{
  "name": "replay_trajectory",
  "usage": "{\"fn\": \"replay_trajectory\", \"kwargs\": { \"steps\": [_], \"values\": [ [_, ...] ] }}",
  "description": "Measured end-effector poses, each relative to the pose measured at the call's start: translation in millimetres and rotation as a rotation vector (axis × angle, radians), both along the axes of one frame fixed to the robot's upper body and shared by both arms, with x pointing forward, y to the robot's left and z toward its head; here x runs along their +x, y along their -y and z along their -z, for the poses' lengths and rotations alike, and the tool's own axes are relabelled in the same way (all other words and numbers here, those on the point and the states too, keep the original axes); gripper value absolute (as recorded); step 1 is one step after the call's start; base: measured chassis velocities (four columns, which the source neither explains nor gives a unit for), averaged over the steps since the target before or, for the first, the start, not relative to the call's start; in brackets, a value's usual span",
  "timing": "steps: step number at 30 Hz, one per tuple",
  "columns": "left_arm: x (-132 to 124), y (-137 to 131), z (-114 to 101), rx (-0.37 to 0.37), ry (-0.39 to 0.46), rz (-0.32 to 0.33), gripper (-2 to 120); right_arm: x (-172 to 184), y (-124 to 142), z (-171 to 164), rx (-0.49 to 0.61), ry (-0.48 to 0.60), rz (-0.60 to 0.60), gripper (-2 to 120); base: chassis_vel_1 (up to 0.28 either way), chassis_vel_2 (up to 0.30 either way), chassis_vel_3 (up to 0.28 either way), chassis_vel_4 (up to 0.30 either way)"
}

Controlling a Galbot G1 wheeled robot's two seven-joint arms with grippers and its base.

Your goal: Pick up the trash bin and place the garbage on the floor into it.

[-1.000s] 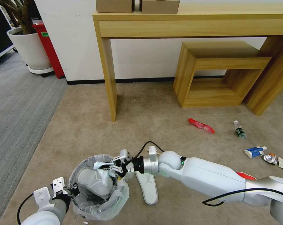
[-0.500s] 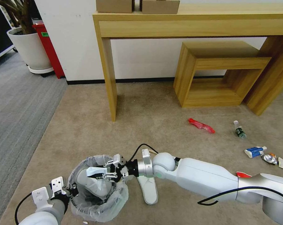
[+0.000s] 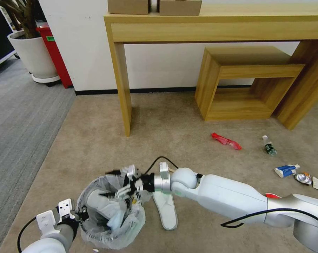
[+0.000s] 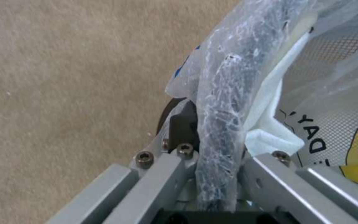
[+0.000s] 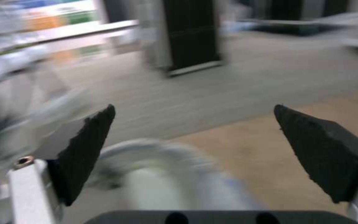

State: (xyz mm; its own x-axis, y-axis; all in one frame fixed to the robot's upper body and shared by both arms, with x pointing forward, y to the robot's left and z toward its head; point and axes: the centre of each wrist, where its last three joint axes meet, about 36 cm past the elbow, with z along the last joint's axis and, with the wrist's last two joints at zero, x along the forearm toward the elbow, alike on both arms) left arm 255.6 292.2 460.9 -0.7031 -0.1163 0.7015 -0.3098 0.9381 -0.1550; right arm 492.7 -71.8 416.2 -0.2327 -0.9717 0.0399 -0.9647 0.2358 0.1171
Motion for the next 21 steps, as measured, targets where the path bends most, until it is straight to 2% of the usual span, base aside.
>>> {"fn": "replay_trajectory", "kwargs": {
  "steps": [1,4,5,7,8,9,12,17,21],
  "values": [
    [0.0,0.0,0.0,0.0,0.0,0.0,0,0.0,0.0,0.0,0.0,0.0,0.0,99,0.0,0.0,0.0,0.0],
    [4.8,-8.5,-8.1,0.01,0.006,-0.006,0,10.2,12.4,-26.5,-0.056,-0.027,0.238,100,0.0,0.0,0.0,0.0],
    [4.8,-8.5,-8.1,0.01,0.006,-0.006,0,10.2,12.4,-26.5,-0.056,-0.027,0.238,100,0.0,0.0,0.0,0.0],
    [8.6,-14.6,-13.5,0.029,0.002,-0.002,0,16.6,34.1,-41.7,-0.095,-0.044,0.43,100,0.0,0.0,0.0,0.0],
    [10.3,-16.8,-15.6,0.035,0.001,0.001,0,18.2,42.4,-45.6,-0.102,-0.053,0.477,100,0.0,0.0,0.0,0.0],
    [10.3,-16.8,-15.6,0.035,0.001,0.001,0,18.2,42.4,-45.6,-0.102,-0.053,0.477,100,0.0,0.0,0.0,0.0],
    [13.9,-20.4,-21.8,0.042,-0.004,0.006,0,20.0,72.4,-55.6,-0.137,-0.093,0.591,100,0.0,0.0,0.0,0.0],
    [12.5,-17.4,-27.5,0.031,0.004,0.014,0,15.5,94.1,-59.1,-0.167,-0.128,0.661,100,0.0,0.0,0.0,0.0],
    [7.7,-12.0,-29.8,0.014,-0.001,0.021,0,10.5,111.3,-65.2,-0.249,-0.177,0.708,100,0.0,0.0,0.0,0.0]
  ]
}}
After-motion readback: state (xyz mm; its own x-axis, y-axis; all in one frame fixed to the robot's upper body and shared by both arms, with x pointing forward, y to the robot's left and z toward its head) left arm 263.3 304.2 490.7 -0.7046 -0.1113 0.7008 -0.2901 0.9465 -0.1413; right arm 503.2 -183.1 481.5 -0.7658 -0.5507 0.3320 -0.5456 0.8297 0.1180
